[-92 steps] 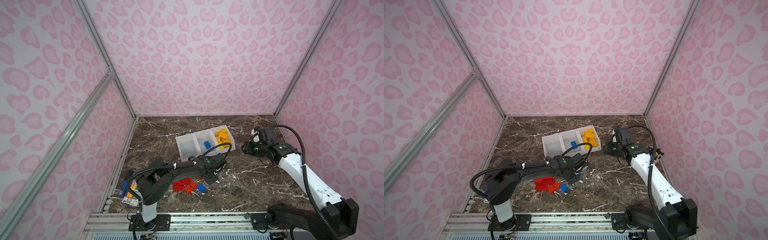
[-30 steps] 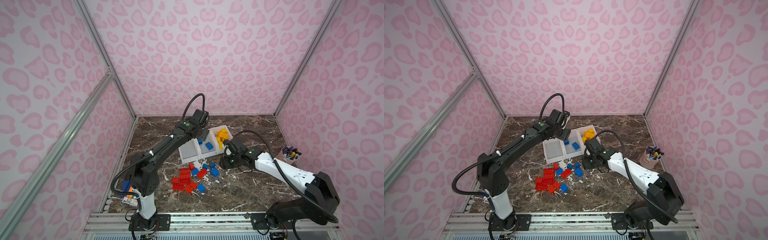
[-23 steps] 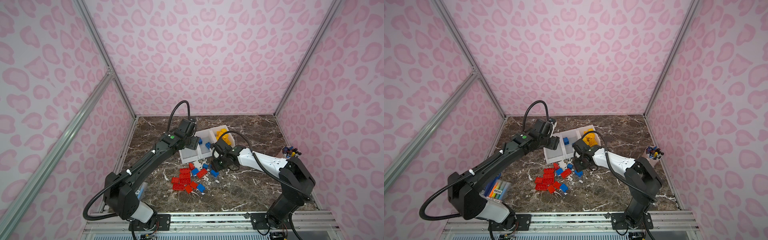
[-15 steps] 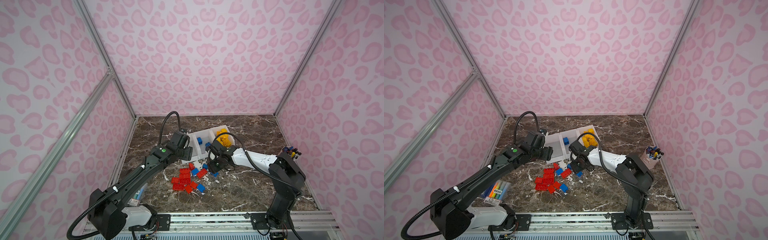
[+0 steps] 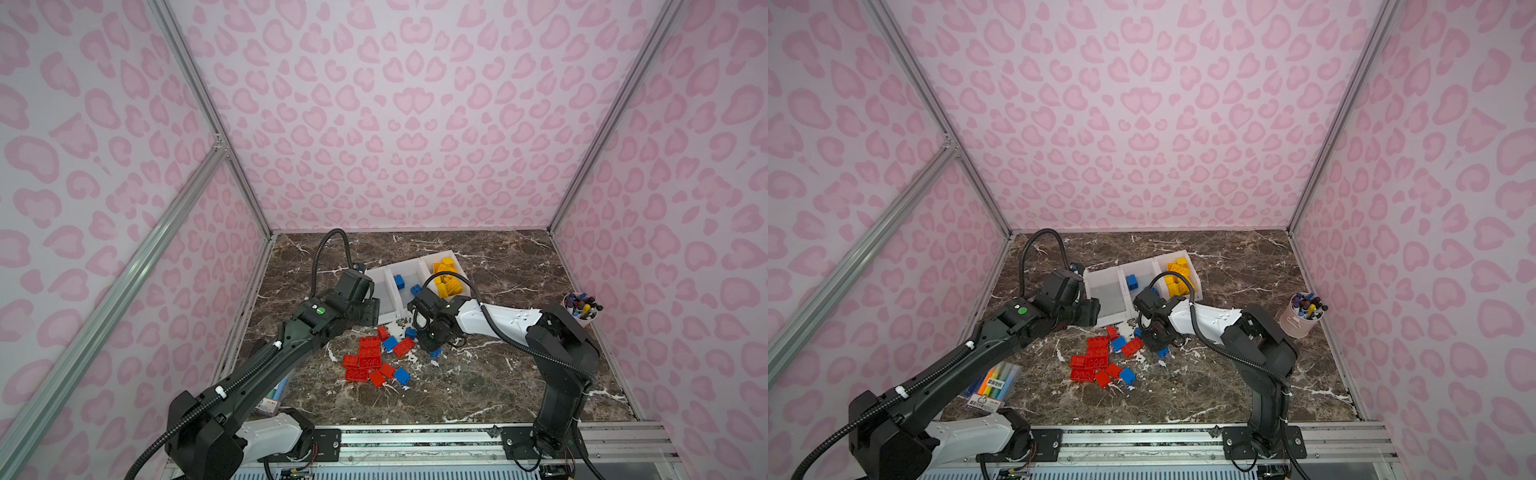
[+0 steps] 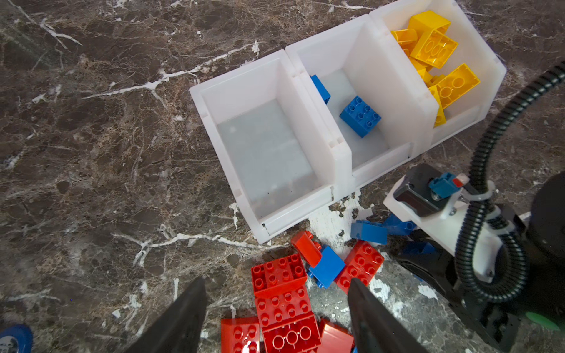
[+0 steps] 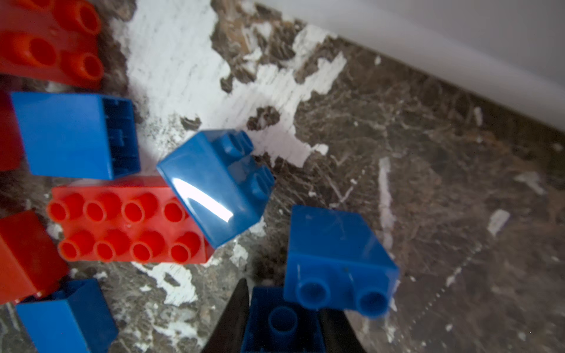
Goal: Sort the legos into containers by color
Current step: Pick up the lego from the center of the table, then place the lego in the container.
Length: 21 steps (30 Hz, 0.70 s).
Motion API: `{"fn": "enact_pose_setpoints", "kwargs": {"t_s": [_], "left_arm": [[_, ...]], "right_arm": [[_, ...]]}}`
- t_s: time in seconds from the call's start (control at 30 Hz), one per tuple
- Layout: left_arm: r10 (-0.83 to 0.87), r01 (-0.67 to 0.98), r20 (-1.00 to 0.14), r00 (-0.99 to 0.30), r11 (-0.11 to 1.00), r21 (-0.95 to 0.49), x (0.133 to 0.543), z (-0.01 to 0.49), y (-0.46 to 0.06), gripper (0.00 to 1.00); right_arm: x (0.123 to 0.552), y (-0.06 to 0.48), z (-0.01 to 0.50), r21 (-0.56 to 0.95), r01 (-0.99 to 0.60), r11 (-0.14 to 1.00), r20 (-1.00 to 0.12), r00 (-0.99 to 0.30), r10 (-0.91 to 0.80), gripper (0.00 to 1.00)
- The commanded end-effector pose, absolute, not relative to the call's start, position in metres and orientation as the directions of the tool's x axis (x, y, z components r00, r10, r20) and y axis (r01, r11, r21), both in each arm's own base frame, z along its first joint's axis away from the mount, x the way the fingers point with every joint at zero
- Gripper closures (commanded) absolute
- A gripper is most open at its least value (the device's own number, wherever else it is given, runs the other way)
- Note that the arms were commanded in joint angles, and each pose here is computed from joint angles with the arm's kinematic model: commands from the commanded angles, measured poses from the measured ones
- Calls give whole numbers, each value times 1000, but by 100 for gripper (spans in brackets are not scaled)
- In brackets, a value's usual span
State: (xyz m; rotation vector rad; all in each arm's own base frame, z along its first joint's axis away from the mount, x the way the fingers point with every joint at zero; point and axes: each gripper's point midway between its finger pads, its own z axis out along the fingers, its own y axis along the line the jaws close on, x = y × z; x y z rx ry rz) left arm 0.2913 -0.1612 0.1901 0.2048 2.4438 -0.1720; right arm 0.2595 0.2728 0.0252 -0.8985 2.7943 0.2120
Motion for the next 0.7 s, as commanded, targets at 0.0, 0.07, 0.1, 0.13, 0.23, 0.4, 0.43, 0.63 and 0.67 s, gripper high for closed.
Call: {"fn": "enact_pose_setpoints", "kwargs": {"t_s": [0.0,0.07,0.1,0.13,0.23,0.4,0.43,0.63,0.67], "left_arm": [[76,166,-658,-749,983,-76,294,194,-159,26],[71,162,-660,-748,984,-78,293,195,-157,25],[68,159,-662,-747,984,-78,292,196,-156,25],[65,157,-663,-745,984,-80,291,197,-155,26],[51,143,-671,-740,986,-83,287,200,-150,25],[22,126,-675,-738,986,-106,276,201,-143,25],[15,125,-673,-740,985,-115,274,200,-142,25],[-13,111,-661,-751,983,-146,262,194,-137,25],[-16,109,-659,-752,983,-149,260,192,-137,25]], "right_arm": [[258,272,34,80,-578,812,-239,-802,-547,76],[264,277,52,78,-585,807,-273,-792,-547,76],[269,278,63,71,-588,806,-293,-784,-547,76],[277,281,74,66,-590,805,-315,-777,-544,76],[307,287,108,72,-576,814,-385,-769,-510,76],[374,293,142,86,-520,850,-473,-772,-425,76],[386,293,141,88,-504,859,-474,-780,-409,76],[440,308,119,58,-458,887,-465,-799,-382,75],[445,311,115,55,-454,889,-461,-801,-381,75]]}}
